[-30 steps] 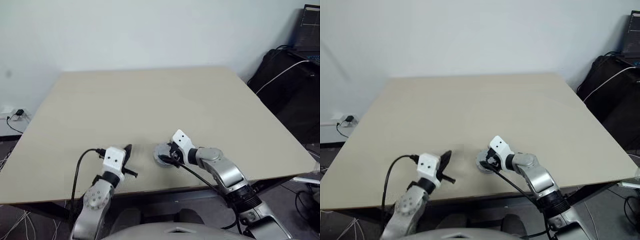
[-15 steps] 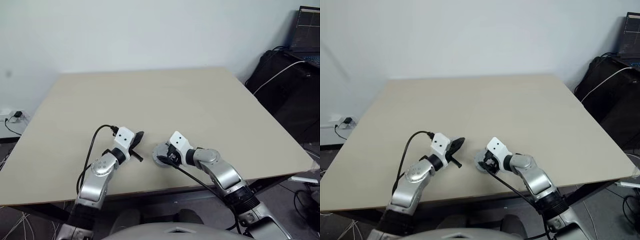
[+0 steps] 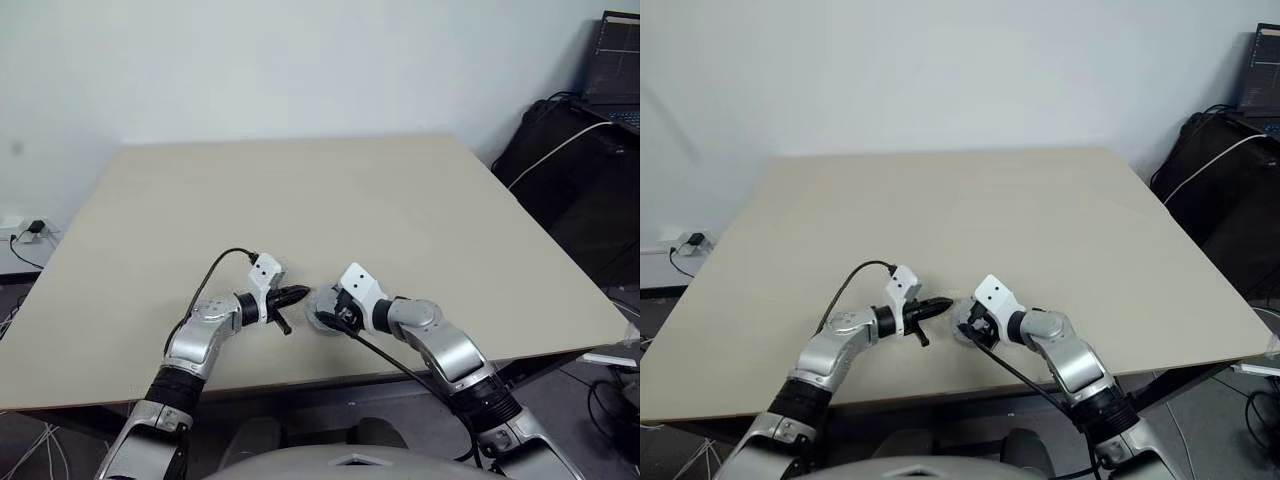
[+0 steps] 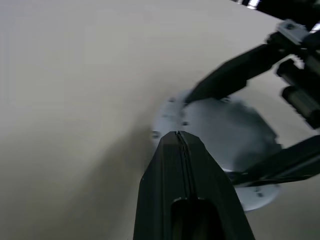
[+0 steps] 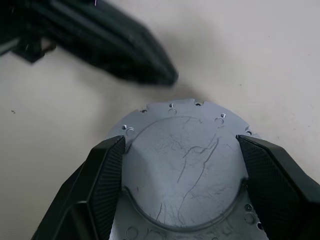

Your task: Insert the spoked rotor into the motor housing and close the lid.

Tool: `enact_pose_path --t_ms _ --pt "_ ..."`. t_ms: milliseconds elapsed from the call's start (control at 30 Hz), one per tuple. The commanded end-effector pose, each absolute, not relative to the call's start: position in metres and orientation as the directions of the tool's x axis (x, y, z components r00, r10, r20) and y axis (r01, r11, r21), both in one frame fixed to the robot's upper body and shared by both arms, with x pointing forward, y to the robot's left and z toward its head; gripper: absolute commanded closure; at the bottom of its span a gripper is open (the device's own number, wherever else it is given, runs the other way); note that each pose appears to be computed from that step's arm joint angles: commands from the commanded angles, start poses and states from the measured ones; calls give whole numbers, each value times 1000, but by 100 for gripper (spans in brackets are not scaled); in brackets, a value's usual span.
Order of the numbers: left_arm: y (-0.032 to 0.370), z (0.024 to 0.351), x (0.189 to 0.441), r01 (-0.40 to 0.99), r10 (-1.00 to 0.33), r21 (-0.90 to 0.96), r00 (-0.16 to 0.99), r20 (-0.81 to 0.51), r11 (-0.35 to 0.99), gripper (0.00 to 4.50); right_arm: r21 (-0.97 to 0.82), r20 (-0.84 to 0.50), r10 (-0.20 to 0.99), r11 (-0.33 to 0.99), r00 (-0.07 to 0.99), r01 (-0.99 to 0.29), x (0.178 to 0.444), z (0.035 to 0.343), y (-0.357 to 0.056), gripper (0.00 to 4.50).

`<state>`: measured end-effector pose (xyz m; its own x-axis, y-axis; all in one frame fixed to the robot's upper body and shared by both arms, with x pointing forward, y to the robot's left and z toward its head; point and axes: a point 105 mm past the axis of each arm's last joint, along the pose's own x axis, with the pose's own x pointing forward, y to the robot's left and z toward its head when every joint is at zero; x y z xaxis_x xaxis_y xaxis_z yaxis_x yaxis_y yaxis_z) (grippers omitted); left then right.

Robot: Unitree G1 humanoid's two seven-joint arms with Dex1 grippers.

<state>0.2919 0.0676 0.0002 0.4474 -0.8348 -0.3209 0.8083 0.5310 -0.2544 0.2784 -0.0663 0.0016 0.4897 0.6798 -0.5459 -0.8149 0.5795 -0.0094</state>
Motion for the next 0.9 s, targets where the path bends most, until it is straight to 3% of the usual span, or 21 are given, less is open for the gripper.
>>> enact_pose_path --t_ms 33,367,700,833,900 --pt "55 11 293 841 -869 -263 396 -296 473 450 18 -614 644 589 456 -808 268 -18 -73 127" --pt "45 7 294 847 -871 -271 367 -327 458 450 18 -607 646 593 463 -805 268 -17 -71 127" --pt "49 -10 294 834 -826 -260 343 -447 486 450 21 -617 626 619 477 -785 267 -19 -77 127" --pt "50 -12 294 837 -819 -250 338 -465 487 450 28 -617 623 629 481 -777 266 -18 -80 3" --pt "50 -12 294 837 -819 -250 338 -464 487 450 32 -616 623 630 481 -776 264 -17 -81 3"
